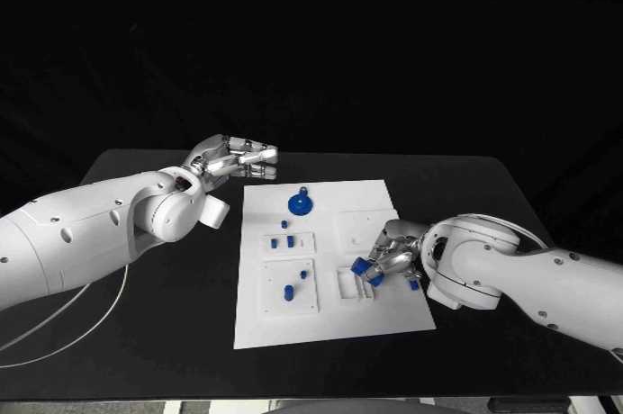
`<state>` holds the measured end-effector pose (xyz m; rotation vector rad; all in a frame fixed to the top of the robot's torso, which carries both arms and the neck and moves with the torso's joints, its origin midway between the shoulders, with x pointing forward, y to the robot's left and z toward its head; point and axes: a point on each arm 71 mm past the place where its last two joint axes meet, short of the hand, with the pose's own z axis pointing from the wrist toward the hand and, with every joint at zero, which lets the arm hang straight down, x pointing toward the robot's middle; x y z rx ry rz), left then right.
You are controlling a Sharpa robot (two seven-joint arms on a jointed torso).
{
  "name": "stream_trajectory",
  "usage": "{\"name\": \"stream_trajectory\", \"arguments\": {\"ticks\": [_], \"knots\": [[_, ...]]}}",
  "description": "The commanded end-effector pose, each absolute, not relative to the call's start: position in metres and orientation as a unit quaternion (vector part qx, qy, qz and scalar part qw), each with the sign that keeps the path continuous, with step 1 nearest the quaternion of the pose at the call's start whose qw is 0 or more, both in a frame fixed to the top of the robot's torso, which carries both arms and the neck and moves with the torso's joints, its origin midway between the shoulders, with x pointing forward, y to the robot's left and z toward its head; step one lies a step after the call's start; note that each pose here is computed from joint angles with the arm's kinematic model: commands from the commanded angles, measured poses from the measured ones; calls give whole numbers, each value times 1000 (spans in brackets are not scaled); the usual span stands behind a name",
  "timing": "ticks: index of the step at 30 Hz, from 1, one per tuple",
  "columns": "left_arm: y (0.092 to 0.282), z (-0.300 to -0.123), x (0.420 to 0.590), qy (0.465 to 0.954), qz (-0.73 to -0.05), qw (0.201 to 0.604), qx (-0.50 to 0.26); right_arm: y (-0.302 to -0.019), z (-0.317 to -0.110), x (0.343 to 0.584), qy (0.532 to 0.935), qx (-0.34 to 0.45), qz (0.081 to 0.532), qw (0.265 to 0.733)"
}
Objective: Assemble the parts on the task board
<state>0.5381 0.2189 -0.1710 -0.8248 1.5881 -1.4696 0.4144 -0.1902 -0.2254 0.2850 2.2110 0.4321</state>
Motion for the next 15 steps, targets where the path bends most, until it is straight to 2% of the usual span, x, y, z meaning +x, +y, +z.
{"name": "stream_trajectory", "arguments": {"ticks": [1,15], "knots": [[216,-170,537,629,-587,396,-321,-186,-225,413,884,113,174,420],[215,-171,537,630,-588,394,-320,-177,-231,415,894,69,150,417]]}}
